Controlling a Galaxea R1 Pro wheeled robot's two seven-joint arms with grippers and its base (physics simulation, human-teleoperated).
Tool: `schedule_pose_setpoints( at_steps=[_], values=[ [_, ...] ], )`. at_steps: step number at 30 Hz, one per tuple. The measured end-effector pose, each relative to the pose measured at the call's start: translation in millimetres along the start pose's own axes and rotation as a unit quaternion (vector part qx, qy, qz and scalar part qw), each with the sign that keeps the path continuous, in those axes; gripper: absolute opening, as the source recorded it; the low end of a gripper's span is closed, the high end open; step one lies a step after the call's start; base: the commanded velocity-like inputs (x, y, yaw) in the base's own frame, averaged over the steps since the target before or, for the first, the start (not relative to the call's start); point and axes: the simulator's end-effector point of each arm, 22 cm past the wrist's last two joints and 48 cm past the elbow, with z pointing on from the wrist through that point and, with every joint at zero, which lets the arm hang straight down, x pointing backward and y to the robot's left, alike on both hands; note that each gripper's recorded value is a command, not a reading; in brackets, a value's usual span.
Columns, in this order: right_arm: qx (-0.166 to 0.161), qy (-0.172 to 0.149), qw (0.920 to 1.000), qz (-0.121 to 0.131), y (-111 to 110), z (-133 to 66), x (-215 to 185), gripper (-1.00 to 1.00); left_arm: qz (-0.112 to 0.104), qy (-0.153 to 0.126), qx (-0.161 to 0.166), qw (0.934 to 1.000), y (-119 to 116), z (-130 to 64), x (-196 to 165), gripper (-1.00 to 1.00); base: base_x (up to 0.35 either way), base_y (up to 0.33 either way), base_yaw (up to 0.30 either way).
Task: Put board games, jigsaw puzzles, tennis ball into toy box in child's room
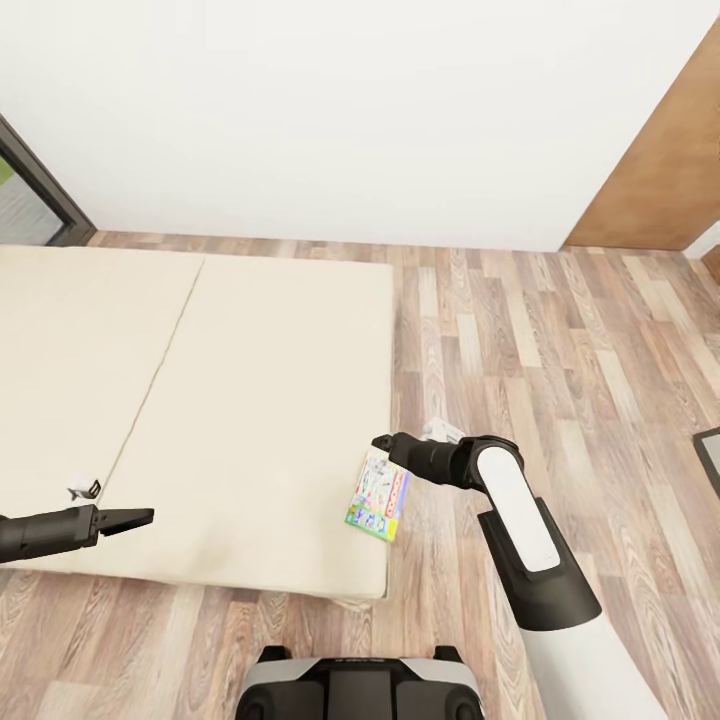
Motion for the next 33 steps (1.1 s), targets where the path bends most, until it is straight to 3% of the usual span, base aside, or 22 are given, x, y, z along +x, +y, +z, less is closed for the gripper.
schedule_pose_setpoints(
  at_steps=[33],
  values=[
    [-0.009,-0.022,0.9997,-0.011,16,-22.7,-12,1.0,0.023,-0.013,0.006,0.9996,-22,-10.1,-11,1.0,0.0,0.0,-0.002]
  ],
)
